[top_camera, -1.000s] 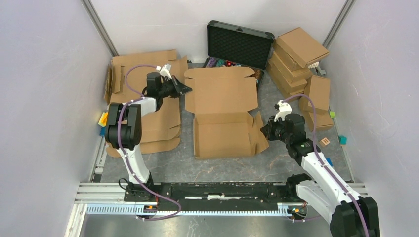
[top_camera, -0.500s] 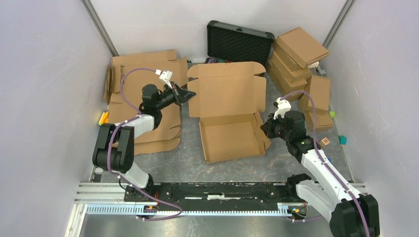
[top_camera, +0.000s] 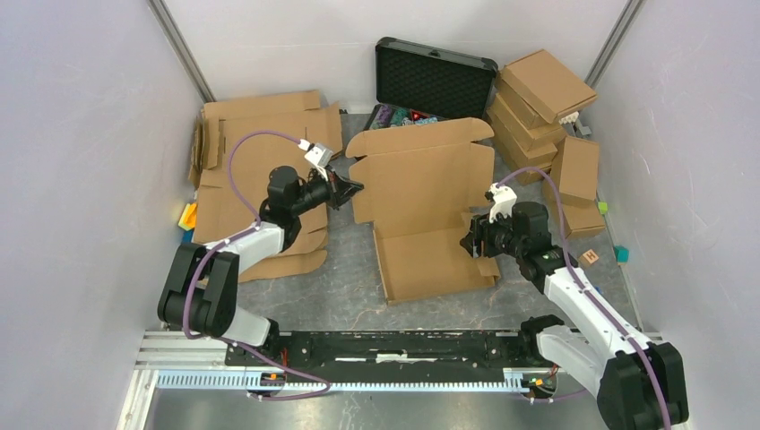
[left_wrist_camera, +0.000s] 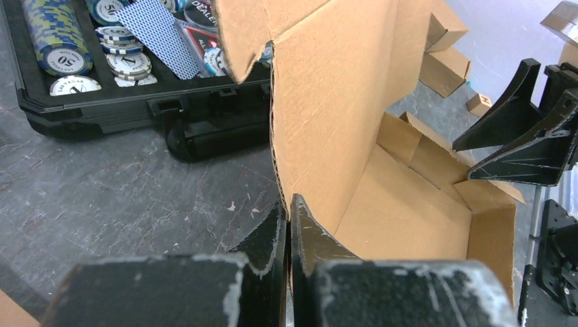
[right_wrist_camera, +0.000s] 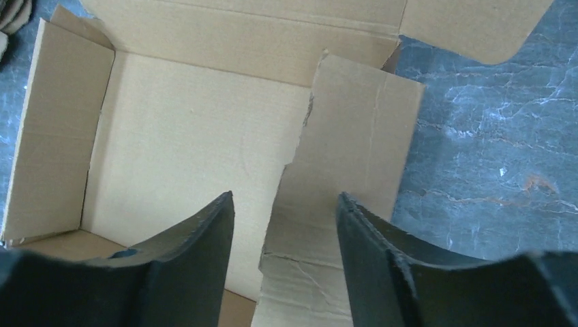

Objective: Fold the paper box

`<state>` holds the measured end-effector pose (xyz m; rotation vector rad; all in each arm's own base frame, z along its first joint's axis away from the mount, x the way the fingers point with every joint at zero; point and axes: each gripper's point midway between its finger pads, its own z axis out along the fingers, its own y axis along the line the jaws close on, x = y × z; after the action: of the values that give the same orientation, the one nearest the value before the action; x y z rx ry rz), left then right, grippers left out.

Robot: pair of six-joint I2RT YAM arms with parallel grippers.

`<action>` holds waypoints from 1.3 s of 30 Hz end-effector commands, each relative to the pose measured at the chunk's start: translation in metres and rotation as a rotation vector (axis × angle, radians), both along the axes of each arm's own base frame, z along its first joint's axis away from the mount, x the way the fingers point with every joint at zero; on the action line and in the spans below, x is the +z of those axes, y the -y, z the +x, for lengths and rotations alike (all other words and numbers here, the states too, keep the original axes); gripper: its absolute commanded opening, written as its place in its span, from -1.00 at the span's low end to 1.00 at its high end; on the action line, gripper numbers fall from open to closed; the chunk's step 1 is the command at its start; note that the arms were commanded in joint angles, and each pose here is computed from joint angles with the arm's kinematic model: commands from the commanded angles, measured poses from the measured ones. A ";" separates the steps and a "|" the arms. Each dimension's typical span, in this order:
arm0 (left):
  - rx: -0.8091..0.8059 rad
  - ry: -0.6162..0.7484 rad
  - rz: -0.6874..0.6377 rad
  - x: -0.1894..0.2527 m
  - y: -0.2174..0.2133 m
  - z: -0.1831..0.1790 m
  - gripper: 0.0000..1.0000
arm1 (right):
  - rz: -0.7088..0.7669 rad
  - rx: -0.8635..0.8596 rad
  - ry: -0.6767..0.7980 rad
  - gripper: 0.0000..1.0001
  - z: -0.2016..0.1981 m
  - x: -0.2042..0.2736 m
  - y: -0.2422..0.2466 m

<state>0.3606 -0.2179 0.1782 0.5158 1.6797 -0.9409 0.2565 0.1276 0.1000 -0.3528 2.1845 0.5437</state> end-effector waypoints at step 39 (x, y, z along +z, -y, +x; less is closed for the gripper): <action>-0.054 0.139 0.074 0.012 0.005 -0.024 -0.96 | 0.074 -0.027 -0.084 0.07 -0.014 -0.001 0.003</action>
<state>0.3423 -0.2201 0.1761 0.5890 1.6680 -0.9053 0.2434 0.1168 0.0968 -0.2463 2.2364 0.5695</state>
